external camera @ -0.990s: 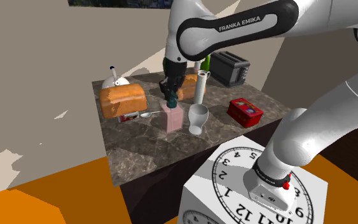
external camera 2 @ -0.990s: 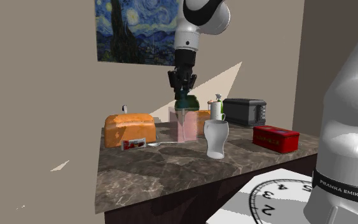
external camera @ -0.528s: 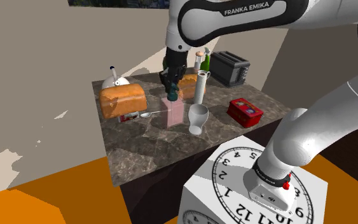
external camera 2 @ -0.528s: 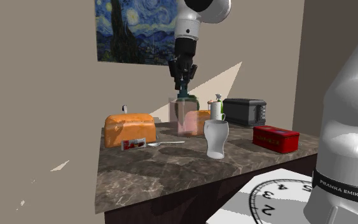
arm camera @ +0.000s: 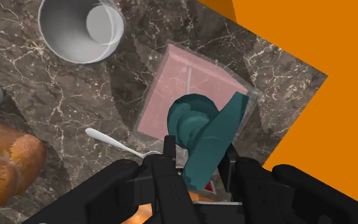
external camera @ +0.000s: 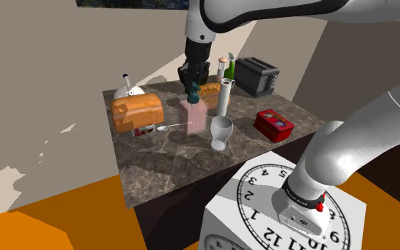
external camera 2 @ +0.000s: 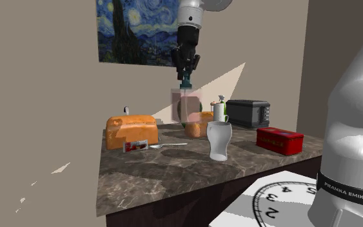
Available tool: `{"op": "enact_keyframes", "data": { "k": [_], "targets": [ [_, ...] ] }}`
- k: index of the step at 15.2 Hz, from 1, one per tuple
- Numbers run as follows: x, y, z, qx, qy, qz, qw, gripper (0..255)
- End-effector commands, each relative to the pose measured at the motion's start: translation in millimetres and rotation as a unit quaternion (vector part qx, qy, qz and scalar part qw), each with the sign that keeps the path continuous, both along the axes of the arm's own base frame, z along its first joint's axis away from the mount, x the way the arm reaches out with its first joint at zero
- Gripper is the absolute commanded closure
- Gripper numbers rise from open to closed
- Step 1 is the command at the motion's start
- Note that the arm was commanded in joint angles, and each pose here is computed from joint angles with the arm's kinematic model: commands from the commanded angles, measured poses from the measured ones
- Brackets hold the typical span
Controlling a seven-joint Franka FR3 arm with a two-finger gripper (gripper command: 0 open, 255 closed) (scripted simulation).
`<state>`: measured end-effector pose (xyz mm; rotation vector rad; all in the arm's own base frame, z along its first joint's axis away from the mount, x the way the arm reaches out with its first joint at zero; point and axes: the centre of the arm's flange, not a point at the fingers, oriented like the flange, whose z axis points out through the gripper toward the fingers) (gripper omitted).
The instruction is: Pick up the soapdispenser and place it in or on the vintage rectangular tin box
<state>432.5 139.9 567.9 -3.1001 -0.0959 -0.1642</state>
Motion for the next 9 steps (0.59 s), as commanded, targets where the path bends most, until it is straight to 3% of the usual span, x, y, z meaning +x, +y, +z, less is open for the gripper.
{"op": "enact_keyframes", "data": {
  "k": [1, 9],
  "targets": [
    [-5.6, -11.3, 5.8, 0.000, 0.000, 0.000, 1.0000, 255],
    [-45.7, -107.7, 22.3, 0.000, 0.000, 0.000, 1.0000, 255]
  ]
}}
